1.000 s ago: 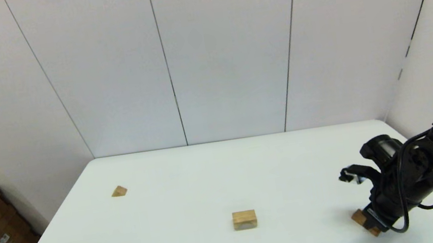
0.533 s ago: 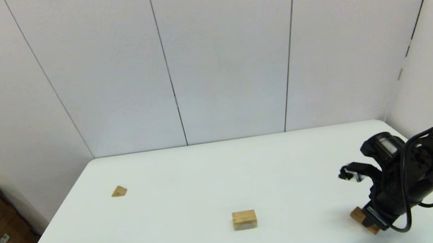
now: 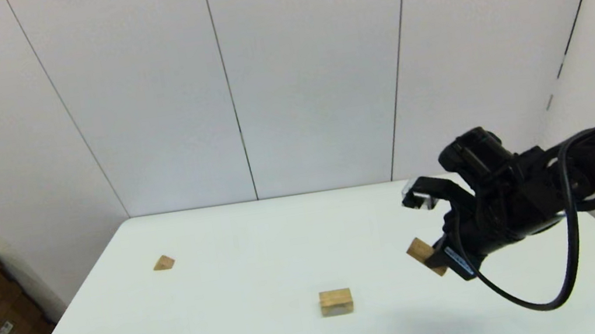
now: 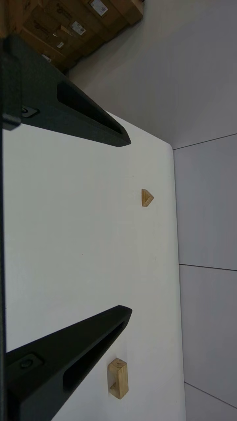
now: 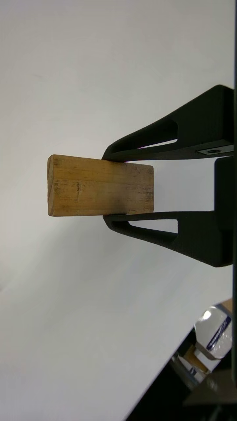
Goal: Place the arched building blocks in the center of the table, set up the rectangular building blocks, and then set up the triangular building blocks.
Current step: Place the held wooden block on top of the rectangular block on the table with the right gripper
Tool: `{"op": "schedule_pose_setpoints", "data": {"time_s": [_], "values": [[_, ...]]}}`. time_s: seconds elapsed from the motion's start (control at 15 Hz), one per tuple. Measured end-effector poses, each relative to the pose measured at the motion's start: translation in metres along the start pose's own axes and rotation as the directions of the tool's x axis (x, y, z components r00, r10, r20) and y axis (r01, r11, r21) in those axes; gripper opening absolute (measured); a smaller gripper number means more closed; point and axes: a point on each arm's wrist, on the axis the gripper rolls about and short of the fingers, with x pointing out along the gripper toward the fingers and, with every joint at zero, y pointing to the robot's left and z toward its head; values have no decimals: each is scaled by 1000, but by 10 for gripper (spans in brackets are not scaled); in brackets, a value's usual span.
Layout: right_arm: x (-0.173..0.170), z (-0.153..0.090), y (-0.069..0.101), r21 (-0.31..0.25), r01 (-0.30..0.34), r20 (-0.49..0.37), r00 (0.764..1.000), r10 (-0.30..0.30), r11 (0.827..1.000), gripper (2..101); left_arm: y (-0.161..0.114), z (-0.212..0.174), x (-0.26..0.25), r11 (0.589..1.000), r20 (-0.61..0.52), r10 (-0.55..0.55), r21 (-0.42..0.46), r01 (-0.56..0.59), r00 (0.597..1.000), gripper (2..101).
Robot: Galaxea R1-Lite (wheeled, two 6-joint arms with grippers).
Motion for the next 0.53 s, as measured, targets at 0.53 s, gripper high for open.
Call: {"op": "schedule_pose_setpoints", "data": {"time_s": [0.53], "values": [[40, 67, 43, -316, -121, -30, 993, 118, 941, 242, 0, 0, 0, 1000, 0, 0, 0, 0, 1000, 978]]}}
